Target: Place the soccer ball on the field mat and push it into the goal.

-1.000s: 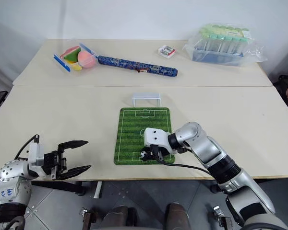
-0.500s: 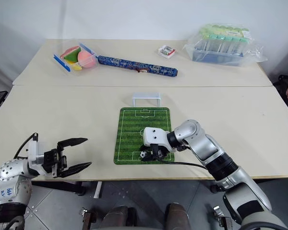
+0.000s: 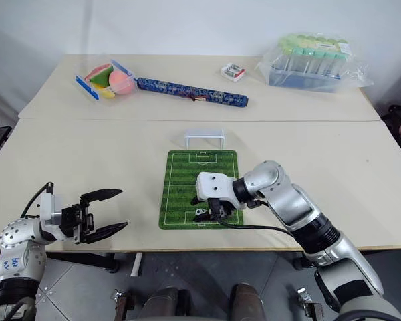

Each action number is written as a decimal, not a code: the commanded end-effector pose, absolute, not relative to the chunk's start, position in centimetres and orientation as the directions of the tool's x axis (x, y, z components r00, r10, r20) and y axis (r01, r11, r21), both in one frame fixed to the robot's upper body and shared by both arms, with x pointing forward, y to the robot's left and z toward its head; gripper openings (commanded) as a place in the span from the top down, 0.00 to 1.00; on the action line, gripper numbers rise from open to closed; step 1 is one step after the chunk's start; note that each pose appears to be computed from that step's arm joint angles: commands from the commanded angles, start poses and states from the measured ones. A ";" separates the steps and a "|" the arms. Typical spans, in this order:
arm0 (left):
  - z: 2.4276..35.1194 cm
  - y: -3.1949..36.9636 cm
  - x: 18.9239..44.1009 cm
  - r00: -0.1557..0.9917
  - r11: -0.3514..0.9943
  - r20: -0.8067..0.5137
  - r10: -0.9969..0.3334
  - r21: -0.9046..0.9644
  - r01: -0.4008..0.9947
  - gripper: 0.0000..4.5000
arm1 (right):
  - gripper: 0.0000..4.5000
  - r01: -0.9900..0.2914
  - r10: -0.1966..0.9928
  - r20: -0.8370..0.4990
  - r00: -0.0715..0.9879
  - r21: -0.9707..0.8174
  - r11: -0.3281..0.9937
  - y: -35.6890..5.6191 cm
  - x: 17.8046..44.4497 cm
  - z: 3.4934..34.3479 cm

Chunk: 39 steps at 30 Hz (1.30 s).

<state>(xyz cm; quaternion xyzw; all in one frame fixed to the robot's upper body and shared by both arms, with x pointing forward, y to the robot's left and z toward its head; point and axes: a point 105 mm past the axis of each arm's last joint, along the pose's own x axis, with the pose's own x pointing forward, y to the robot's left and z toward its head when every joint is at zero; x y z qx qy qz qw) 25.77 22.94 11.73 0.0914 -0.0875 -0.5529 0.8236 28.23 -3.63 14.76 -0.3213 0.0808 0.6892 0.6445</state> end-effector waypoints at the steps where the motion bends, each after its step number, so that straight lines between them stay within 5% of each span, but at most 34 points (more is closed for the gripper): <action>1: 12.0 23.1 25.6 0.353 0.351 0.040 -0.935 0.257 0.900 0.00 | 0.76 -0.936 0.850 -0.526 0.013 -0.306 -0.176 -3.7 26.6 15.5; 4: 12.0 22.9 25.4 0.323 0.323 0.040 -0.946 0.251 0.913 0.00 | 0.98 -0.947 0.838 -0.546 -0.013 -0.262 -0.186 -3.8 25.9 13.9; 11: 12.4 23.4 25.4 0.300 0.296 0.020 -0.954 0.251 0.922 0.00 | 0.99 -0.964 0.835 -0.550 -0.018 -0.213 -0.161 -3.5 26.1 11.6; 16: 12.4 23.4 25.4 0.310 0.304 0.018 -0.951 0.255 0.918 0.00 | 0.99 -0.972 0.844 -0.530 0.080 -0.230 -0.053 -3.6 29.0 11.2; 24: 12.7 23.7 26.1 0.346 0.336 0.014 -0.938 0.275 0.901 0.00 | 0.99 -0.822 0.796 -0.327 0.510 -0.460 0.337 -6.9 38.6 18.7; 29: 12.7 24.0 27.0 0.404 0.394 0.015 -0.915 0.259 0.882 0.00 | 0.99 -0.761 0.788 -0.199 0.582 -0.474 0.442 -8.2 39.4 22.6; 33: 14.1 24.3 28.7 0.500 0.511 0.109 -0.859 0.244 0.824 0.00 | 0.99 -0.795 0.803 -0.207 0.560 -0.407 0.449 -10.5 38.1 22.3; 39: 15.9 25.5 30.8 0.622 0.649 0.188 -0.760 0.241 0.721 0.00 | 0.64 -0.857 0.843 -0.249 0.476 -0.349 0.381 -15.7 35.1 20.4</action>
